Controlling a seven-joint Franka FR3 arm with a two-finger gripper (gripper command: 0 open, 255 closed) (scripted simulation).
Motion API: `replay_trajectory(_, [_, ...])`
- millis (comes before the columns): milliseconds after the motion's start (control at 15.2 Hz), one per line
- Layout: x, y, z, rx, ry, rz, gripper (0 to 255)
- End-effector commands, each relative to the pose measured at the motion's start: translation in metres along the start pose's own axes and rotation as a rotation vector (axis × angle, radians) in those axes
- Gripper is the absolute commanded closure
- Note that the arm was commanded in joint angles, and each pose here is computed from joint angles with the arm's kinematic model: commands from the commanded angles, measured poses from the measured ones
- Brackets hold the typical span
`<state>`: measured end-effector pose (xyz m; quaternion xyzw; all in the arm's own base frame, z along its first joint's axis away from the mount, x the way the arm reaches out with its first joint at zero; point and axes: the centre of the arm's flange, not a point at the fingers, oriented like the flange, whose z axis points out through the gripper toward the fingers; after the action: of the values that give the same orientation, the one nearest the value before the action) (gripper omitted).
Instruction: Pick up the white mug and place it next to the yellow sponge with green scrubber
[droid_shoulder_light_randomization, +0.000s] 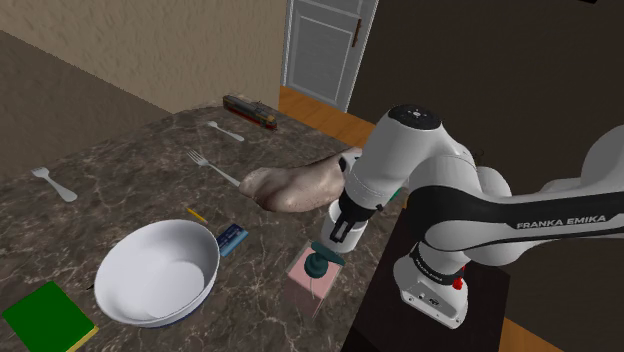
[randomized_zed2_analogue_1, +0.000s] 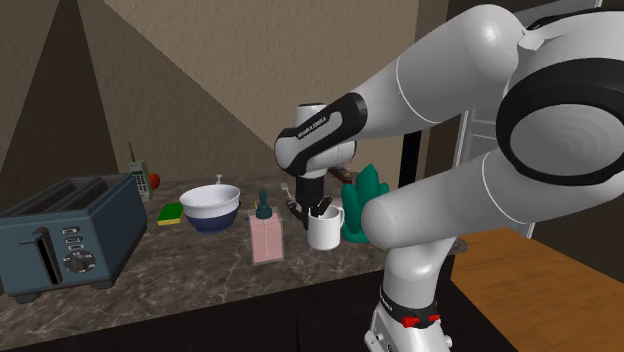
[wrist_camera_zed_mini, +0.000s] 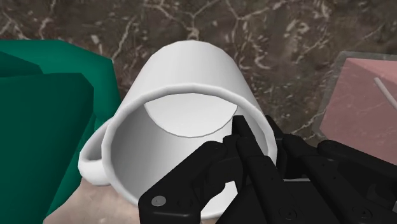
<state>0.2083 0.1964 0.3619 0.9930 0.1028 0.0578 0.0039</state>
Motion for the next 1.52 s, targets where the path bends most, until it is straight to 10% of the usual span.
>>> replay_trajectory(0, [0.002, 0.0, -0.009, 0.0, 0.0, 0.0, 255])
replay_trajectory(1452, [0.015, 0.003, -0.124, 0.0, 0.0, 0.0, 255])
